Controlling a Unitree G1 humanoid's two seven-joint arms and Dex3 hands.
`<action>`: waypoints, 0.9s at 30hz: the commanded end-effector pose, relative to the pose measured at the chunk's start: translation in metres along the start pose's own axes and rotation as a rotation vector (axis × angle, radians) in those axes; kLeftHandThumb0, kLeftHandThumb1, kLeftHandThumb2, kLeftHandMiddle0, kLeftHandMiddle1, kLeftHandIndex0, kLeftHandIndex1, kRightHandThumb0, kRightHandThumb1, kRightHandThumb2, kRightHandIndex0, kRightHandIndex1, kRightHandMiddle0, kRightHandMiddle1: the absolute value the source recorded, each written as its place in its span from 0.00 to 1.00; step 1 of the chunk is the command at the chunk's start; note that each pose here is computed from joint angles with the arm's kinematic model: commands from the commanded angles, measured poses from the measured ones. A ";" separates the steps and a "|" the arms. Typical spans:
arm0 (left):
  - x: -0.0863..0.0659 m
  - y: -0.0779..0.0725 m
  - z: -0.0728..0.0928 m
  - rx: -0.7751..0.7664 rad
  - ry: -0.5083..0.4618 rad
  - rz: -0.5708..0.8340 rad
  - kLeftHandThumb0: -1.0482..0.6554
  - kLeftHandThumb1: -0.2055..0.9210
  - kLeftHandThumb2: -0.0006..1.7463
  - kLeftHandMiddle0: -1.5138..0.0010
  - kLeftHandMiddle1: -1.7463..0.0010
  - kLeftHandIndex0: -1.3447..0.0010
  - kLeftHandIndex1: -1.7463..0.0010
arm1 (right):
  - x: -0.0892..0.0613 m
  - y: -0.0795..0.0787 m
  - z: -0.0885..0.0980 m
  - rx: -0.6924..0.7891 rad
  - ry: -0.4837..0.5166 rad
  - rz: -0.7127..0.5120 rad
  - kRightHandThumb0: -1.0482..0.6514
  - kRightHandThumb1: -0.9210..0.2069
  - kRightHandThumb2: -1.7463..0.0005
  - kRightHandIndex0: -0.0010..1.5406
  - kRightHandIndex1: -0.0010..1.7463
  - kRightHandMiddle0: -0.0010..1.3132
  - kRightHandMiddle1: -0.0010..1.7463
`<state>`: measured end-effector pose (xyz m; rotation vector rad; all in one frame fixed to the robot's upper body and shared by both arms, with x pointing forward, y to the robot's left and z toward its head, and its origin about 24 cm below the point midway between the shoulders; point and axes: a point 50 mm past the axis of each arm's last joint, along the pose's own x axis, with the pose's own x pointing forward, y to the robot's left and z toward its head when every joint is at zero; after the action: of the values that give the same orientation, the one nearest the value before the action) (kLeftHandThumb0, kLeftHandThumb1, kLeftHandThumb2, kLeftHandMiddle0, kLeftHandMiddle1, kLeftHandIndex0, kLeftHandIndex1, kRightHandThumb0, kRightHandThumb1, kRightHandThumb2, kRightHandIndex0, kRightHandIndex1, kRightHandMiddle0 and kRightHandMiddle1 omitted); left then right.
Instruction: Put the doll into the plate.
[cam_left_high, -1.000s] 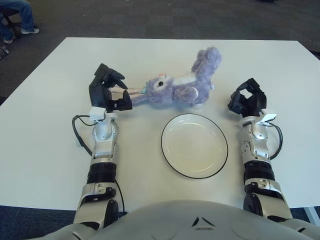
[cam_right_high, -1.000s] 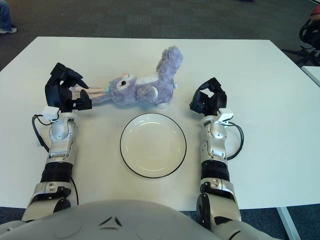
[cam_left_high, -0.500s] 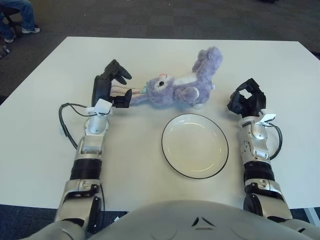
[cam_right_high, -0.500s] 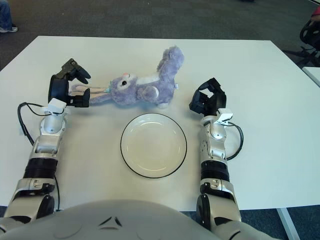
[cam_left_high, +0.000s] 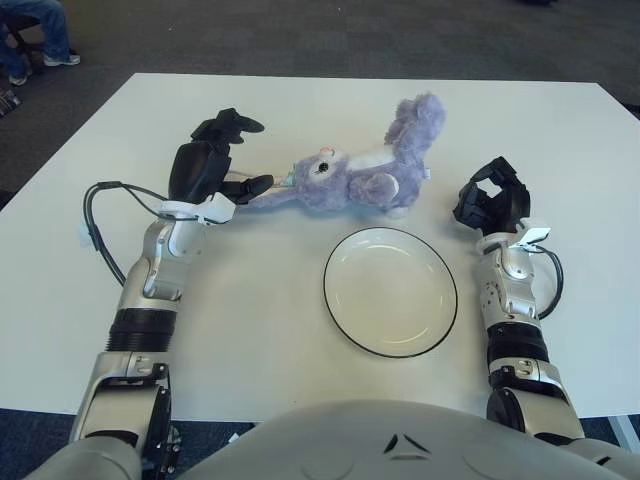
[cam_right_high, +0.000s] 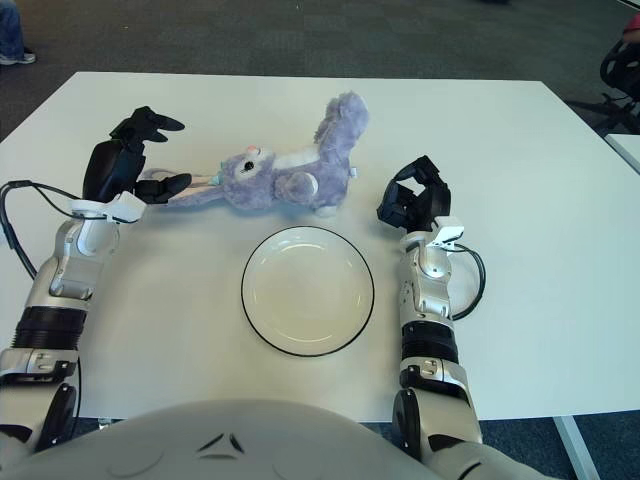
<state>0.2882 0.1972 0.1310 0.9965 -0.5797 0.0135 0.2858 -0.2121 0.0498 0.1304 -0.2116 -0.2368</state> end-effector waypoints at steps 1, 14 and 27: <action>0.008 0.007 0.005 0.042 -0.042 0.012 0.01 1.00 0.31 0.86 0.76 1.00 0.68 | -0.005 -0.002 -0.007 -0.001 0.034 -0.013 0.33 0.57 0.22 0.83 1.00 0.49 1.00; 0.020 0.009 0.018 0.177 -0.069 -0.109 0.00 1.00 0.36 0.91 0.91 1.00 1.00 | -0.005 -0.001 -0.008 -0.006 0.034 -0.015 0.33 0.56 0.22 0.83 1.00 0.49 1.00; 0.021 0.003 0.041 0.153 -0.109 -0.246 0.00 1.00 0.39 0.92 0.96 1.00 1.00 | -0.003 -0.002 -0.009 -0.007 0.041 -0.011 0.33 0.57 0.22 0.83 1.00 0.49 1.00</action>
<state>0.2872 0.1665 0.1585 1.2160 -0.5642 -0.1699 0.2869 -0.2118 0.0486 0.1279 -0.2033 -0.2414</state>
